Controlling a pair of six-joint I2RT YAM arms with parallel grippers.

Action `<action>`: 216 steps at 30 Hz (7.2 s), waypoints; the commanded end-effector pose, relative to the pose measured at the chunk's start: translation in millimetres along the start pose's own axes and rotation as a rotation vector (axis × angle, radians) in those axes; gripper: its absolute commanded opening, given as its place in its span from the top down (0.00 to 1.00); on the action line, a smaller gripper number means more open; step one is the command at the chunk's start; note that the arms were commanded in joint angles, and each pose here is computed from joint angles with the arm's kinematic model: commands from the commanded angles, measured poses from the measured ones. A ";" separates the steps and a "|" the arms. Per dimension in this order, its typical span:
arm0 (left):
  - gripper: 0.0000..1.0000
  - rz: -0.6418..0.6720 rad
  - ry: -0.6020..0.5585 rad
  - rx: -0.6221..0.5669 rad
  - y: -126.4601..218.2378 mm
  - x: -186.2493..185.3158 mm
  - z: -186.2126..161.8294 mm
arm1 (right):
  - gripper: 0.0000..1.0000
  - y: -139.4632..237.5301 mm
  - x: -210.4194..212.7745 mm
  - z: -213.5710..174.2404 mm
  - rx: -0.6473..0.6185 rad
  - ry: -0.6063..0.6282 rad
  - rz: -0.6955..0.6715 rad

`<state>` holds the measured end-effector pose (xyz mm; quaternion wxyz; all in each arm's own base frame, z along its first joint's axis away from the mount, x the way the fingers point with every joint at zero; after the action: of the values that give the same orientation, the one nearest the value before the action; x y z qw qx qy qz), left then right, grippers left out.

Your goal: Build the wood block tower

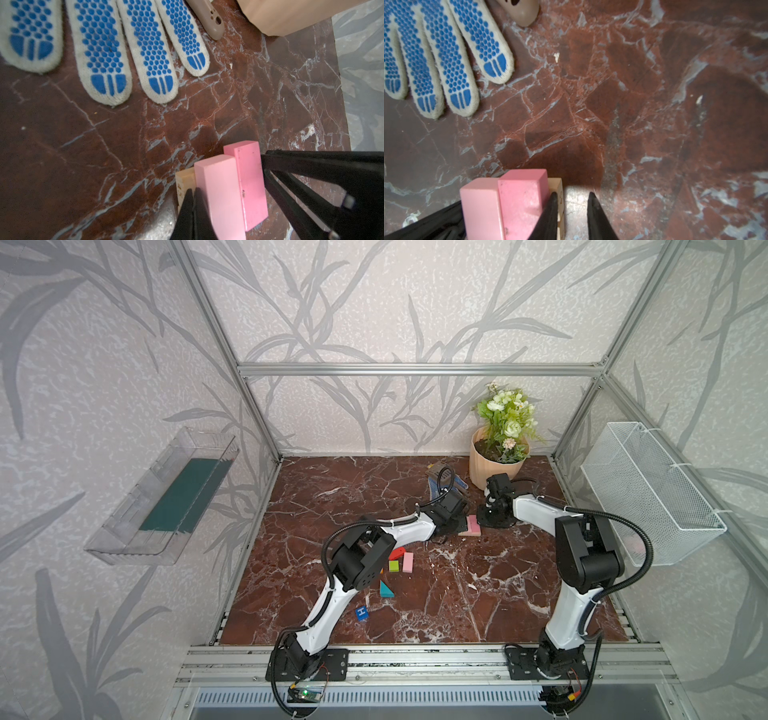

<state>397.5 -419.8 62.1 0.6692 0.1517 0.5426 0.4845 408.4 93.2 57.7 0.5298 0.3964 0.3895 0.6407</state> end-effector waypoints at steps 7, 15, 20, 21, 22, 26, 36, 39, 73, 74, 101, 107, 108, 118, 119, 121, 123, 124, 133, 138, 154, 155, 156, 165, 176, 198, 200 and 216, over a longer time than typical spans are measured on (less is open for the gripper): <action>0.99 0.001 -0.019 -0.025 20.7 -11.1 9.6 | 0.73 5.3 2.4 -6.1 -0.009 0.002 0.007; 0.94 0.016 -0.046 -0.055 35.5 -14.2 24.0 | 0.72 11.0 -4.8 -7.4 -0.040 -0.028 -0.003; 0.87 0.002 -0.060 -0.072 48.7 -18.6 26.8 | 0.71 15.0 -12.3 -7.9 -0.066 -0.063 0.002; 0.87 -0.003 -0.062 -0.072 50.6 -18.8 25.9 | 0.71 15.5 -14.3 -7.6 -0.071 -0.071 0.002; 0.86 -0.008 -0.065 -0.072 52.6 -19.8 24.1 | 0.71 16.3 -16.2 -6.7 -0.077 -0.080 0.003; 0.82 -0.024 -0.097 -0.075 63.3 -22.4 8.2 | 0.69 16.8 -27.7 -1.3 -0.100 -0.128 0.007; 0.80 -0.048 -0.194 -0.086 89.1 -31.8 -46.0 | 0.67 2.4 -28.7 35.7 -0.128 -0.127 0.038; 0.80 -0.050 -0.174 -0.065 87.3 -29.1 -54.0 | 0.66 -2.6 -25.5 46.3 -0.129 -0.116 0.054; 0.84 0.009 -0.085 -0.064 76.3 -6.9 -44.5 | 0.69 -16.6 9.2 48.1 -0.033 0.041 0.022; 0.84 0.009 -0.084 -0.064 76.5 -6.8 -44.4 | 0.69 -15.6 9.8 47.2 -0.033 0.043 0.022; 0.84 -0.003 -0.074 -0.059 74.9 -5.3 -45.6 | 0.69 -10.6 1.3 46.3 -0.064 0.001 0.001; 0.85 -0.013 -0.090 -0.068 84.8 -6.4 -43.4 | 0.66 1.2 -18.1 40.0 -0.129 -0.085 0.011; 0.85 -0.013 -0.099 -0.077 91.0 -6.7 -41.2 | 0.65 3.8 -20.8 37.8 -0.140 -0.096 0.007; 0.76 0.173 -0.226 -0.321 237.2 43.9 15.8 | 0.50 44.8 -48.0 15.2 -0.338 -0.223 -0.003; 0.73 0.188 -0.215 -0.336 253.2 54.5 23.9 | 0.49 48.2 -47.9 13.3 -0.358 -0.223 -0.001; 0.67 0.215 -0.169 -0.383 286.0 82.1 42.7 | 0.49 56.8 -46.3 10.7 -0.402 -0.215 0.009; 0.54 0.251 -0.145 -0.479 309.0 110.3 57.9 | 0.47 66.0 -41.1 9.8 -0.446 -0.197 0.039; 0.45 0.285 -0.162 -0.556 317.2 124.4 64.5 | 0.47 72.5 -37.1 9.2 -0.454 -0.185 0.059; 0.25 0.292 -0.118 -0.824 336.0 180.4 66.6 | 0.34 159.5 93.2 -33.0 -0.503 0.092 0.091; 0.18 0.274 -0.100 -0.875 342.3 188.9 61.9 | 0.33 132.8 185.8 -65.8 -0.389 0.232 0.201; 0.07 0.227 -0.039 -0.888 345.5 192.4 57.6 | 0.33 47.6 255.5 -115.2 -0.087 0.437 0.005; 0.06 0.226 -0.037 -0.893 346.7 192.7 57.7 | 0.33 45.3 254.9 -116.3 -0.078 0.439 -0.002; 0.06 0.226 -0.035 -0.897 347.4 193.6 57.2 | 0.33 43.2 254.5 -118.1 -0.067 0.442 -0.005; 0.05 0.211 -0.024 -0.919 352.3 195.9 55.5 | 0.33 42.5 283.9 -128.4 -0.072 0.520 0.053; 0.02 0.389 0.234 -1.011 367.3 258.9 55.9 | 0.34 53.0 351.8 -120.6 -0.150 0.703 0.224; 0.03 0.343 0.306 -1.072 381.9 271.9 52.0 | 0.15 19.5 378.8 -131.8 -0.053 0.635 0.147; 0.03 0.341 0.302 -1.067 380.8 270.9 52.5 | 0.14 19.7 386.4 -138.0 -0.049 0.636 0.169; 0.03 0.388 0.340 -1.082 388.4 280.3 47.0 | 0.15 7.7 412.8 -138.9 -0.045 0.641 0.163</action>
<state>240.9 1.1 199.8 0.4839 -0.1817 0.2840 0.8076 224.3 489.8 55.8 0.3276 0.1914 0.4789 0.7916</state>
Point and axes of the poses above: each gripper's point midway between its finger pads, its own y axis back along the fingers, its own x axis along the line the jaws close on, z = x × y, the point moved 3 cm from there along y, back along the fingers, and after that the axes turned 12 degrees about y, right-handed, at the moved point
